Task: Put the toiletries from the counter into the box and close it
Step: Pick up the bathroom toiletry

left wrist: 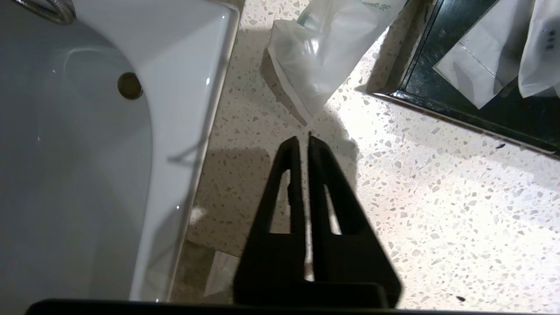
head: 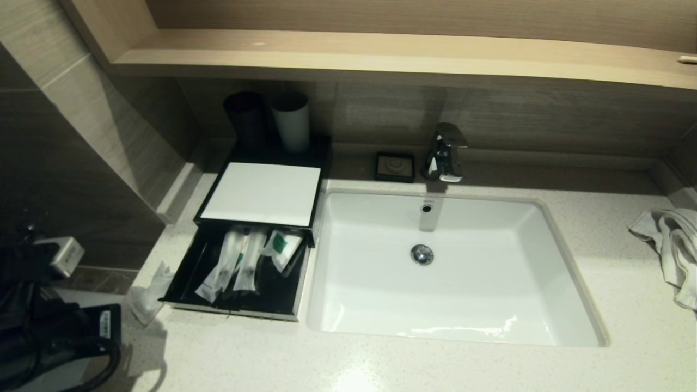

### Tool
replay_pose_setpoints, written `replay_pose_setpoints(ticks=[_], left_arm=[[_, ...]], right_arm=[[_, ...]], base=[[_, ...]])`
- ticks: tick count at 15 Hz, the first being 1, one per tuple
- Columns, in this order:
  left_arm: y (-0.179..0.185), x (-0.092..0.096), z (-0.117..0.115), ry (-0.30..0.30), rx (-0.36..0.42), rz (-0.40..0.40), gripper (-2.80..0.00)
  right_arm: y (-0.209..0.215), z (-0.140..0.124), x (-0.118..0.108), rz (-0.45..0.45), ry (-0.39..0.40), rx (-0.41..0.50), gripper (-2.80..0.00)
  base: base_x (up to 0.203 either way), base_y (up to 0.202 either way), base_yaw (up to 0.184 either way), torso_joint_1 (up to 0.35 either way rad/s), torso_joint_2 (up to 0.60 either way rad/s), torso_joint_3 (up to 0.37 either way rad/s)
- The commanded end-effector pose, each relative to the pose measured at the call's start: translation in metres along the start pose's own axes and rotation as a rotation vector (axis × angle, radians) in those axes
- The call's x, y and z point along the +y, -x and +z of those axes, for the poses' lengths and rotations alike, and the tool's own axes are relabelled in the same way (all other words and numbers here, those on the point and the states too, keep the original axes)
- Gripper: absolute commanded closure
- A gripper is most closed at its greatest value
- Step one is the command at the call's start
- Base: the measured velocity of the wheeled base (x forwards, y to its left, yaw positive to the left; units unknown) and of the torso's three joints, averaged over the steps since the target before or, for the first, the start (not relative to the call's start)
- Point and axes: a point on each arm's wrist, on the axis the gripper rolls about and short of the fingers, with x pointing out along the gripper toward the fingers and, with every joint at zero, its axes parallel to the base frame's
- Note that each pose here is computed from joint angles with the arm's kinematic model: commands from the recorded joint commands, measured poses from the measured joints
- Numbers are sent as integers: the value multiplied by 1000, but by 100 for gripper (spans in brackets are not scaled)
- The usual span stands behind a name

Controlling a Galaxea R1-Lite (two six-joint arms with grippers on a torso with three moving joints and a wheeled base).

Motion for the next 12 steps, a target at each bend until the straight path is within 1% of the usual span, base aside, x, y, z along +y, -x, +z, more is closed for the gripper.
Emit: replay_pose_setpoints(ticks=[1, 3, 7, 12], left_arm=[[-3, 0, -2, -1, 14, 4, -280], [-5, -1, -1, -2, 22, 5, -280], [-14, -2, -3, -15, 64, 12, -280], [-17, 3, -3, 13, 68, 39, -280]], right_arm=[[0, 0, 0, 1, 1, 0, 0], [0, 0, 0, 1, 1, 0, 0], [0, 0, 0, 0, 1, 0, 0], [0, 0, 0, 0, 1, 0, 0]], base=[[0, 0, 0, 0, 0, 0], [0, 0, 0, 0, 0, 0], [0, 0, 0, 0, 0, 0], [0, 0, 0, 0, 0, 0]])
